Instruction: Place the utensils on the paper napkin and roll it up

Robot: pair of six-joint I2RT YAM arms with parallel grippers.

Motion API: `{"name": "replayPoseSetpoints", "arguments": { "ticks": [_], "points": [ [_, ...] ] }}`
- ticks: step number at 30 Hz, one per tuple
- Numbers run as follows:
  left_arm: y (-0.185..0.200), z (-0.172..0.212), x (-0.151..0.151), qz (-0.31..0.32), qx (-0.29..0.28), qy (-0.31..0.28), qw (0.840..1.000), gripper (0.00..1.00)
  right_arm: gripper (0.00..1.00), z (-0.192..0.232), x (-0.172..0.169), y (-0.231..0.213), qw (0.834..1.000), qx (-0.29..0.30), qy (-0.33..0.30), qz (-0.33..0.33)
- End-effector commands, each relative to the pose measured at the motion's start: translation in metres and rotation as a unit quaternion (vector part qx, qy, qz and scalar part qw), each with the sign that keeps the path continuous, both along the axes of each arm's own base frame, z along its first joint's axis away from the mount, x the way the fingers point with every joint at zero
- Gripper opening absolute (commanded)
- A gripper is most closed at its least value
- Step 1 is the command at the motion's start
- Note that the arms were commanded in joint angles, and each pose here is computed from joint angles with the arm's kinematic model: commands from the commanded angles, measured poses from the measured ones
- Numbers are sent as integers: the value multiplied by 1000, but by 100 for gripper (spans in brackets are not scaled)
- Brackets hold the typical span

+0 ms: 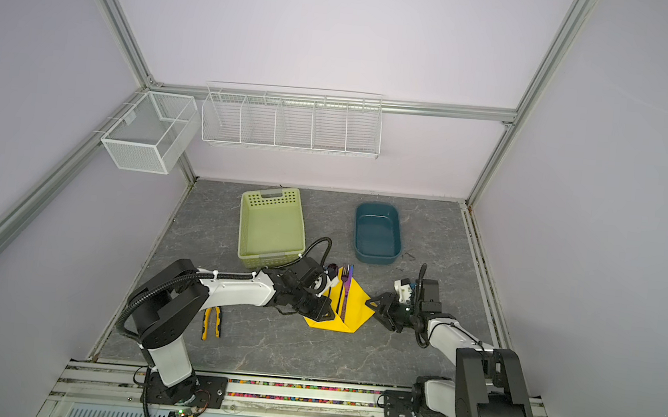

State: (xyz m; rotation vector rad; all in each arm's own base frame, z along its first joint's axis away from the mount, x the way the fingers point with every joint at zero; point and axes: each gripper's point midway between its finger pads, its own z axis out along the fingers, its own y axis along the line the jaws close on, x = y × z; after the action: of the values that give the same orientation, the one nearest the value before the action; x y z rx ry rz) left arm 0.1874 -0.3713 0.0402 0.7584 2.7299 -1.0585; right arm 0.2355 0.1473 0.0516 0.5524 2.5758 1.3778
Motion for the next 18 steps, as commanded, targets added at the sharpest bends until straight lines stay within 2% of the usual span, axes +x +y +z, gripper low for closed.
{"name": "replayPoseSetpoints", "arguments": {
  "ticks": [1, 18],
  "points": [
    [-6, 6, 3, 1, -7, -6, 1000, 10, 50, 2, 1, -3, 1000, -13, -7, 6],
    [-6, 5, 2, 1, -5, -4, 1000, 10, 37, 5, 7, -8, 998, -51, -22, 21]
  ]
}}
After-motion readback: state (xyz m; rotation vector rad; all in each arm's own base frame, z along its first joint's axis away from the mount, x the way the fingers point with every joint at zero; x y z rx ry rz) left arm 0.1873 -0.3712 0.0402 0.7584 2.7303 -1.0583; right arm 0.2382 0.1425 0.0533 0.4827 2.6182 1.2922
